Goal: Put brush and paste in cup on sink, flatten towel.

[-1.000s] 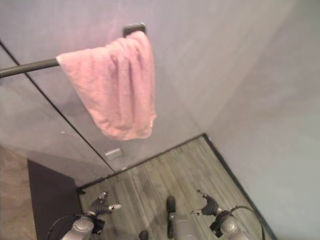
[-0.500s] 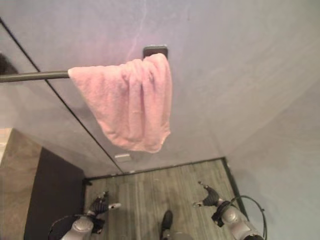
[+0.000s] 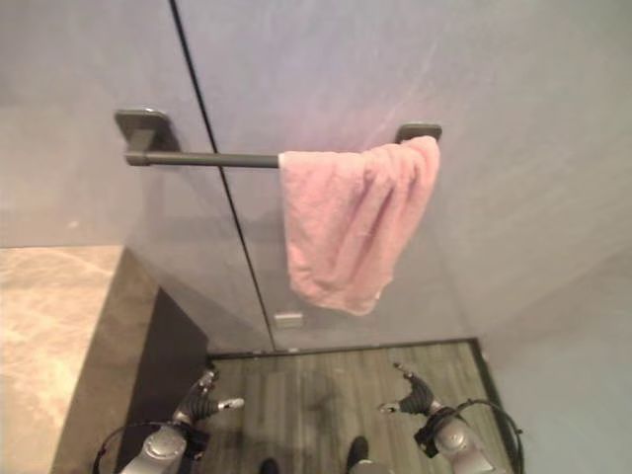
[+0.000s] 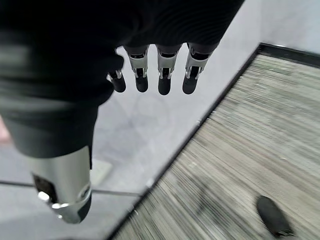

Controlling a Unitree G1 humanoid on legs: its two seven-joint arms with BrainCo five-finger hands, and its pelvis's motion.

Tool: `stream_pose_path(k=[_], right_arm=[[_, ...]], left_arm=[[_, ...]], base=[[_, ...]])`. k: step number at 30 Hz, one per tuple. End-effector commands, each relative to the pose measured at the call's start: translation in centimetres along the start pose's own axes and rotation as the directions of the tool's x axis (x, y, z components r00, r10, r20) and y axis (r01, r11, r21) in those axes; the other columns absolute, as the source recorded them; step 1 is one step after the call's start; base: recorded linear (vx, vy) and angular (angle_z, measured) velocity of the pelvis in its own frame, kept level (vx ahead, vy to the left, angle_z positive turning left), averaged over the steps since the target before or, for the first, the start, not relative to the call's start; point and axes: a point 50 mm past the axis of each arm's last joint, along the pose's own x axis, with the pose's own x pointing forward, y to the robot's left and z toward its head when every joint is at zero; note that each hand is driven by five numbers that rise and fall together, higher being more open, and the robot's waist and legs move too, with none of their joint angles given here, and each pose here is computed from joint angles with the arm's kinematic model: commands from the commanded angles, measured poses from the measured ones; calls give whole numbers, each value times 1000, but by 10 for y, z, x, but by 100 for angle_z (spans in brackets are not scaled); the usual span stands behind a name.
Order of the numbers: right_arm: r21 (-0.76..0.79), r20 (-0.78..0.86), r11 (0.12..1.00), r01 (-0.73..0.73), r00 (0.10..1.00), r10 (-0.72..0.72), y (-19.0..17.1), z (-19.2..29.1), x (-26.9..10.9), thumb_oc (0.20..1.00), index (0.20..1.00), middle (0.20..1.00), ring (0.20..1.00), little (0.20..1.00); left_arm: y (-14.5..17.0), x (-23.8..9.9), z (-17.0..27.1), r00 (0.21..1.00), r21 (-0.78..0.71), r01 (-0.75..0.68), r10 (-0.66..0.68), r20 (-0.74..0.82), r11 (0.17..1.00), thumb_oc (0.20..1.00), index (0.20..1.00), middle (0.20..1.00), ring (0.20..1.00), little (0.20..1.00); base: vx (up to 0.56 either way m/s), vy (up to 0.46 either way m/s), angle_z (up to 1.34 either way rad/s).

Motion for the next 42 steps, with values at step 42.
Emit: stream_pose_path(k=[42], right_arm=[[191, 451, 961, 200, 852, -267, -87, 156, 31, 1000, 1000, 1000, 1000, 1000]], left_arm=[[74, -15, 142, 798, -9, -194, 164, 579, 981, 1000, 1000, 1000, 1000, 1000]], base=[[47, -14, -2]])
